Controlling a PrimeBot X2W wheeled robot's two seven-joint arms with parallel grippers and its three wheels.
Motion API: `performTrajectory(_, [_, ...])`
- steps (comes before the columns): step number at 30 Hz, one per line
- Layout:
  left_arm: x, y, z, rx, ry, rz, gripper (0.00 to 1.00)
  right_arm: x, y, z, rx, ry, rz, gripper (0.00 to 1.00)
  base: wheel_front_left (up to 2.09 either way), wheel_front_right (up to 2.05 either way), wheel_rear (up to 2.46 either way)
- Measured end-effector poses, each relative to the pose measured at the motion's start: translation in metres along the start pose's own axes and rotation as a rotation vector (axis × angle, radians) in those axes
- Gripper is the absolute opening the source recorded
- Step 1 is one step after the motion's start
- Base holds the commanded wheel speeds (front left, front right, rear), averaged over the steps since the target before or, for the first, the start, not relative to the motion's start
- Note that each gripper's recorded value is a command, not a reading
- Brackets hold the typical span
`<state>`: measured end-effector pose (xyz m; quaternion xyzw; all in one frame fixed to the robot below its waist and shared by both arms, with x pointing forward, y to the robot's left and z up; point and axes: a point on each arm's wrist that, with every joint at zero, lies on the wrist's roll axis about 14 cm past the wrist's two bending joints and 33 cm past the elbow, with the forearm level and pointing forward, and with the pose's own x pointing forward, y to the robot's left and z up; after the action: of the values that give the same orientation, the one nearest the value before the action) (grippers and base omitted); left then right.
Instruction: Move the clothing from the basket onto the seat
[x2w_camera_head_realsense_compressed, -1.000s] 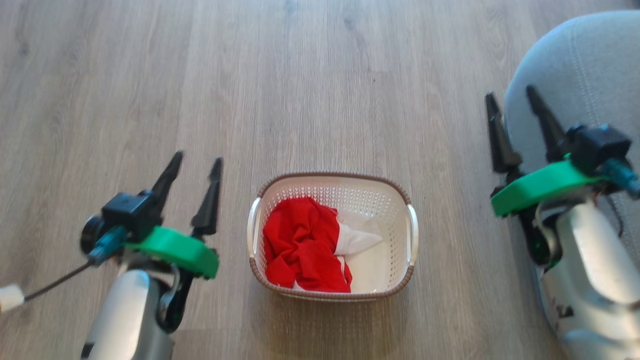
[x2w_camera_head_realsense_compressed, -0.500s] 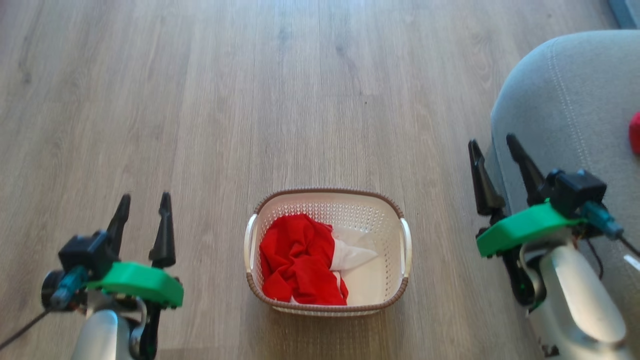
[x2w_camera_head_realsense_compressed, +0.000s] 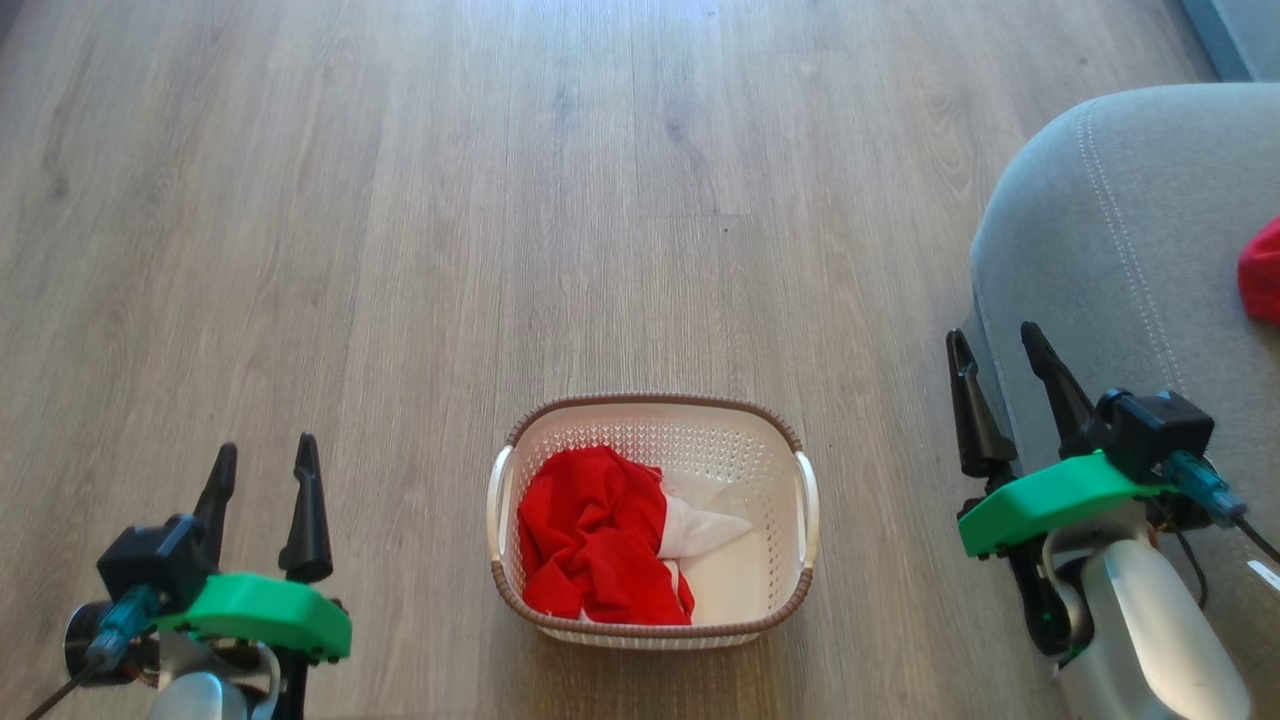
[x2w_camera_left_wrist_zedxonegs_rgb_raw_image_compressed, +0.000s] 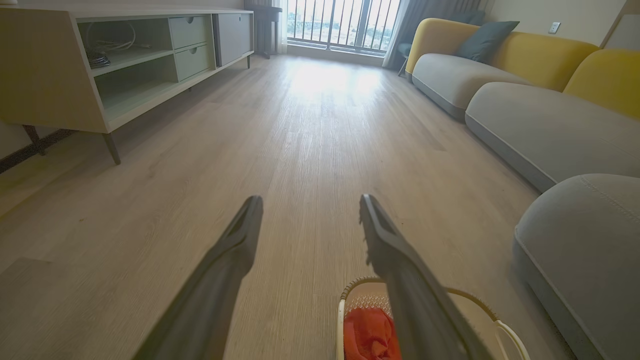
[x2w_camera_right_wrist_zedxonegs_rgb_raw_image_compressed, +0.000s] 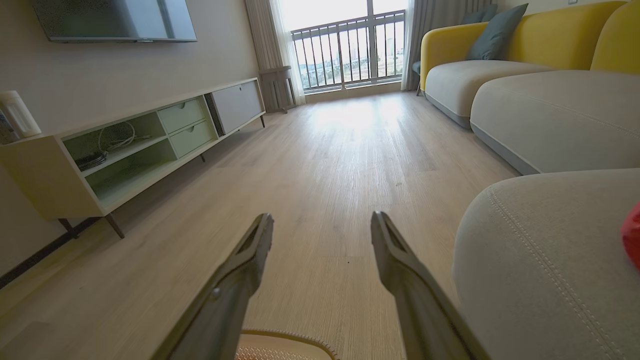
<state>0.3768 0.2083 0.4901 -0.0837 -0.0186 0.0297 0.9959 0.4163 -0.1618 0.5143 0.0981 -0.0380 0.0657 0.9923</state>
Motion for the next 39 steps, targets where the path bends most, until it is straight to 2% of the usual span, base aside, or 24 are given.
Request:
performTrajectory(30, [-0.004, -0.005, -0.001, 0.001, 0.002, 0.004, 1.00, -0.007, -0.005, -0.002, 0.012, 0.001, -0.028, 1.00, 0.00, 0.00, 0.00])
performTrajectory(39, [-0.002, -0.011, -0.020, -0.003, 0.058, -0.019, 1.00, -0.005, -0.007, -0.007, 0.019, 0.009, -0.037, 1.00, 0.00, 0.00, 0.00])
